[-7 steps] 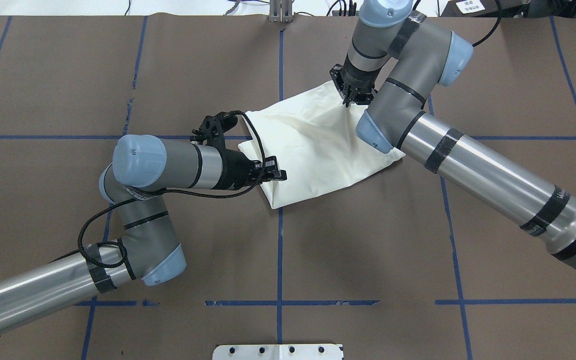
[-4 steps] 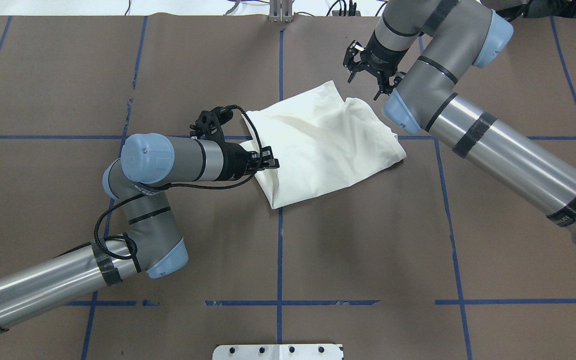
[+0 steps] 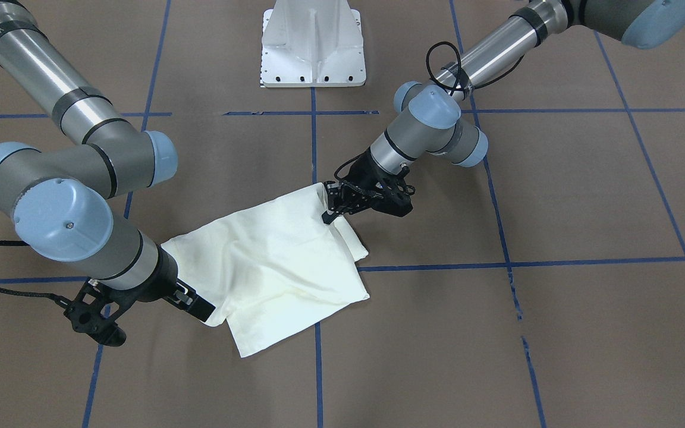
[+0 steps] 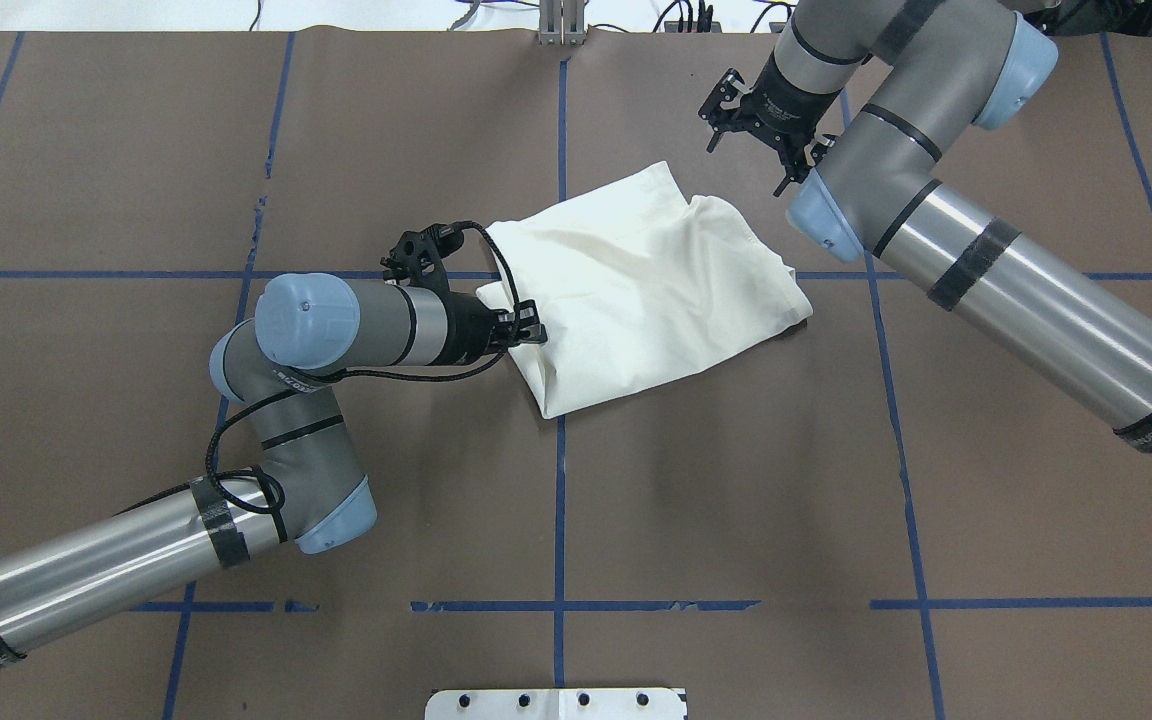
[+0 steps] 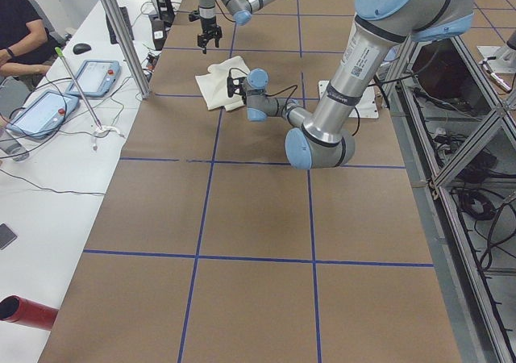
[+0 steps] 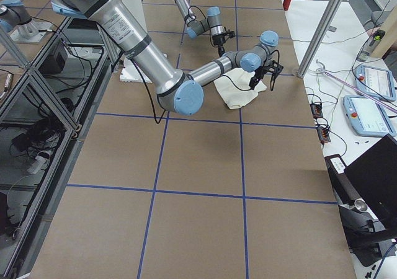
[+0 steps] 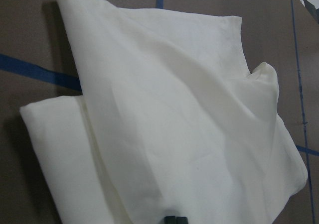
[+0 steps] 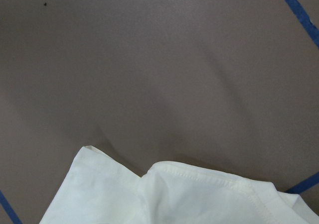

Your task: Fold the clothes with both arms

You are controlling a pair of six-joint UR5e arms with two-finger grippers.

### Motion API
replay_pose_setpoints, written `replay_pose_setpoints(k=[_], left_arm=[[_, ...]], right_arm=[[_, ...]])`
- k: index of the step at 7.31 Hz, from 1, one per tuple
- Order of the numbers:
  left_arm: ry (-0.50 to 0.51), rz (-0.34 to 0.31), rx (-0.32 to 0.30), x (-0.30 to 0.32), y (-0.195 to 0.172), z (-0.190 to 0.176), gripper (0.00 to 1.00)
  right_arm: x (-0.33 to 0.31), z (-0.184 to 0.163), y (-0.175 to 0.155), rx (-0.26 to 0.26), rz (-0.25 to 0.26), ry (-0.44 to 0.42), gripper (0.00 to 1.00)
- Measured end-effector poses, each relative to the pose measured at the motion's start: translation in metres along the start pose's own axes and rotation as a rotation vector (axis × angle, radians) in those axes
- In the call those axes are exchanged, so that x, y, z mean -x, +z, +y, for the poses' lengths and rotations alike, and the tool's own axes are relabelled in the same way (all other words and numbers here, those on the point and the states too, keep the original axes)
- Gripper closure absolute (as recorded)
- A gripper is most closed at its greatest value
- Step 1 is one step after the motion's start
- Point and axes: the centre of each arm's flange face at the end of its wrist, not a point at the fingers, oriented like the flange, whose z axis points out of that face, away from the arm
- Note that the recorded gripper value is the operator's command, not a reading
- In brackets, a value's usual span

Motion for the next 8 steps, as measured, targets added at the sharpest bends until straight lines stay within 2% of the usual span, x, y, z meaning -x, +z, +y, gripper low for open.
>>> replay_pose_setpoints(k=[3,5,7,8], left_arm=[[-0.002,-0.005,0.004,0.004,-0.003,0.001,1.0],[0.003,0.01,0.004,-0.02,-0.016,0.003,1.0],[0.025,0.018,-0.029,-0.036,-0.02,-0.002,1.0],[0.035,0.008,-0.05,-0.042,-0.008,-0.006,1.0]], right_arm=[[-0.005,-0.008,-0.004,-0.006,0.0,0.007,0.0],[-0.009,-0.017,-0.009,-0.011,-0.002,0.004,0.0],[-0.017,-0.023,-0.009,-0.011,0.001,0.001,0.0],[-0.019,-0.024,-0.008,-0.011,0.002,-0.001,0.0]])
